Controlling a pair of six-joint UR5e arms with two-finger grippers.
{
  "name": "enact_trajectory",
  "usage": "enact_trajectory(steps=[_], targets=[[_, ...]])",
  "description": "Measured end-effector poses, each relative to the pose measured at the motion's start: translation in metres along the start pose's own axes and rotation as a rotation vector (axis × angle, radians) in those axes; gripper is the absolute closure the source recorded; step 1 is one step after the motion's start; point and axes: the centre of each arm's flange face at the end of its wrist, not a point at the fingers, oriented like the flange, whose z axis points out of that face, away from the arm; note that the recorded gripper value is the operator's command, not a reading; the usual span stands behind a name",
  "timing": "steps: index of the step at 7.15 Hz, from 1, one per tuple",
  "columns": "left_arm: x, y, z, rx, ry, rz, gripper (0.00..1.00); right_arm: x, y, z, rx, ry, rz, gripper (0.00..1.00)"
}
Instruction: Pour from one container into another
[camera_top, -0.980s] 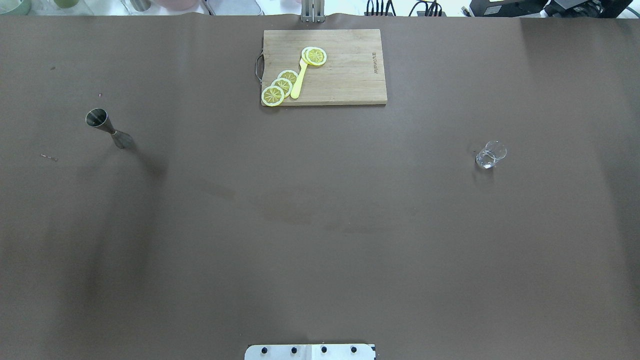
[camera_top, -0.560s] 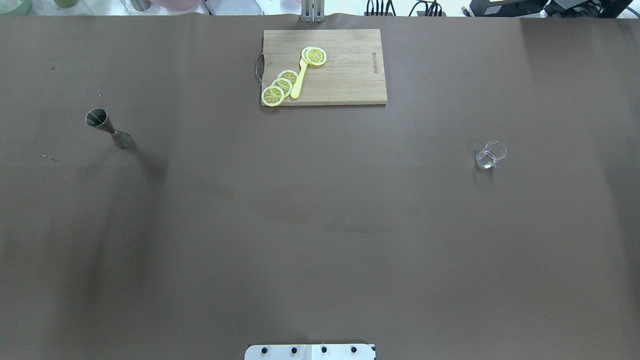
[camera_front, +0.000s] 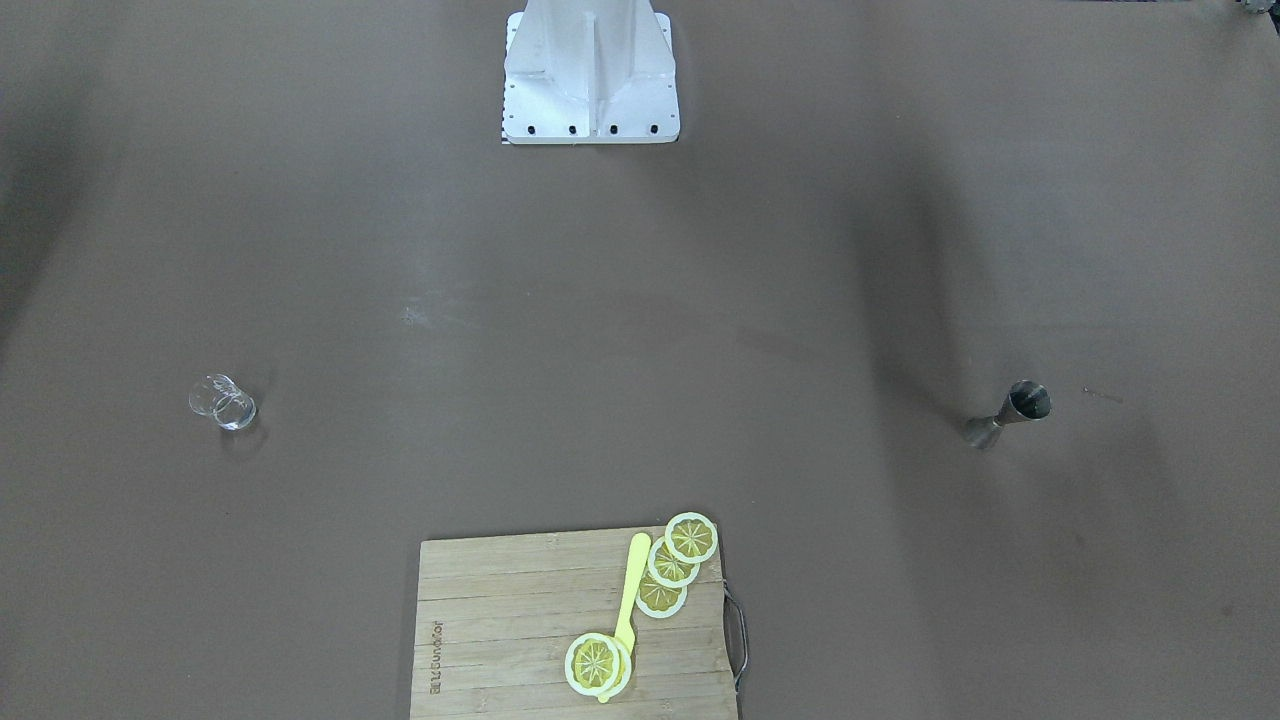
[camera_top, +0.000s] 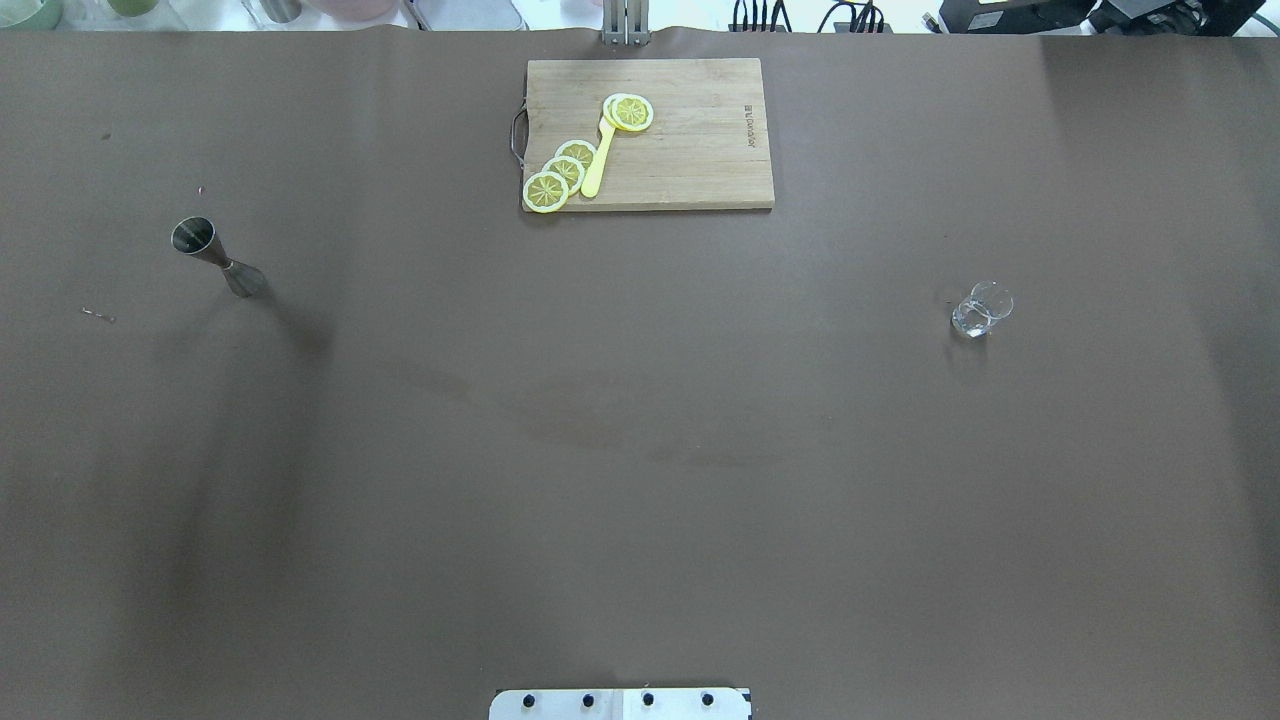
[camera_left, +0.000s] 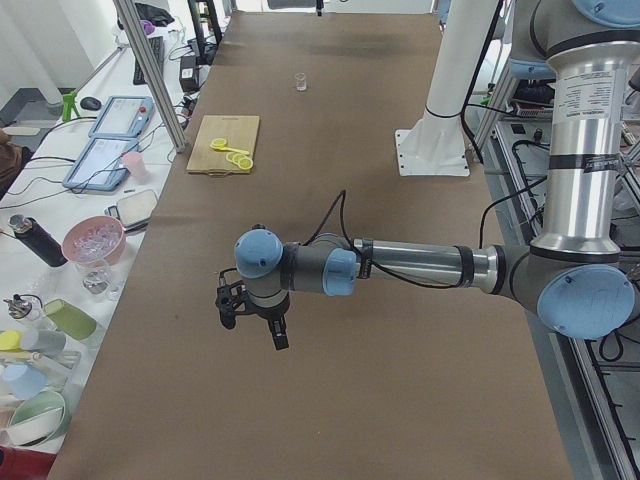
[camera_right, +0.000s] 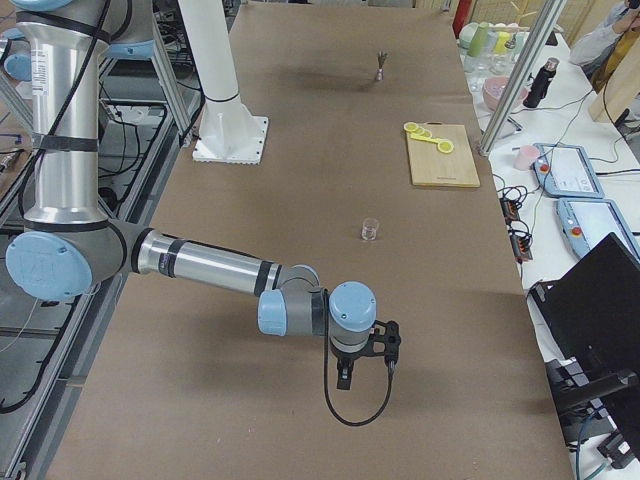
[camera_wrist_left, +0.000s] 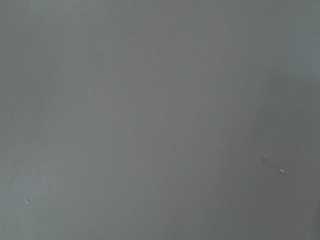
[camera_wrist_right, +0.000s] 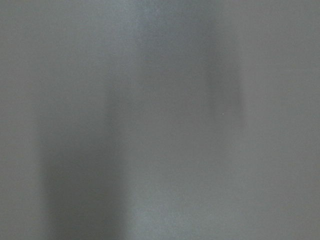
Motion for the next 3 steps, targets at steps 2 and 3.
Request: enact_trajectory(steps=[2,3], targets=[[0.0002,0.0,0.0001,0.0,0.0,0.001,0.0,-0.0012,-0.0004,-0.0013,0.003,-0.001,-0.002,0.0],[0.0004,0.0,0.0003,0.0,0.0,0.001,0.0,-0.0018,-0.0006,-0.0019,0.004,-0.003,-0.003,0.0]])
